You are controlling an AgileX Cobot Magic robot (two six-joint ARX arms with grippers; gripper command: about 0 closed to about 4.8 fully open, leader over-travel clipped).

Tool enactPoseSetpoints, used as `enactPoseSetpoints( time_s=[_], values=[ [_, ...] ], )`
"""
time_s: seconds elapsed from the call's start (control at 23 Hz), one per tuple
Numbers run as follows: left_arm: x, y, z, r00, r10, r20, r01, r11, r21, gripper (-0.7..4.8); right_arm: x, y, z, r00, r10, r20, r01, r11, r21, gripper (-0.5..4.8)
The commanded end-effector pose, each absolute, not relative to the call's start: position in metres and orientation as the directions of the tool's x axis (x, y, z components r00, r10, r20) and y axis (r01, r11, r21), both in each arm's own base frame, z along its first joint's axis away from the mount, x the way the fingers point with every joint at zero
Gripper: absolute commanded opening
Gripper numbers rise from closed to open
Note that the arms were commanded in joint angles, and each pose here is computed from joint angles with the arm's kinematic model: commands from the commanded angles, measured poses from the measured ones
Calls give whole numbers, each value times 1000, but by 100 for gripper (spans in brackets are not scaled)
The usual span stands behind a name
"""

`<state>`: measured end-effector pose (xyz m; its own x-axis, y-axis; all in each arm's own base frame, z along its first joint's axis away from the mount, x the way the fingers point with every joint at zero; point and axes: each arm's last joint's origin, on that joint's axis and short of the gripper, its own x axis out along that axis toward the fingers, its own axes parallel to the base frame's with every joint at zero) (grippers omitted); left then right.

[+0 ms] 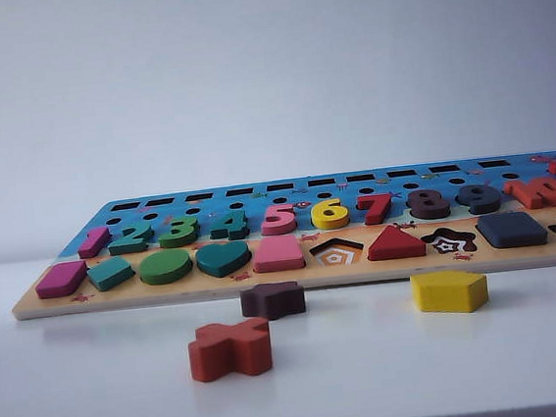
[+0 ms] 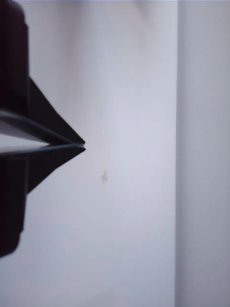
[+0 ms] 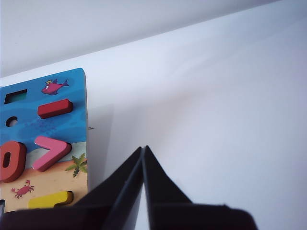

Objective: Insert the cube into the slot.

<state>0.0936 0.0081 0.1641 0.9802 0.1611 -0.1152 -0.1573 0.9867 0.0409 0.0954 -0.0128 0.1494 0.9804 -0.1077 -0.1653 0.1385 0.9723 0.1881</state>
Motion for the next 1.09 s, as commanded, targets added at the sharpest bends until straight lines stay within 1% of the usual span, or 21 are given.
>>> enactPoseSetpoints(
  time_s=[0.04, 0.35, 1.09],
  values=[
    [95, 7, 161, 985, 128, -113, -124, 992, 35, 10, 95, -13, 150, 981, -110, -160, 139, 973, 184, -7],
    [96, 7, 153, 985, 125, -119, -122, 992, 35, 10, 95, -13, 150, 981, -110, -160, 139, 973, 184, -7],
    [96, 7, 153, 985, 126, -121, -122, 992, 35, 10, 95, -13, 150, 981, -109, -160, 139, 973, 184, -5]
  ],
)
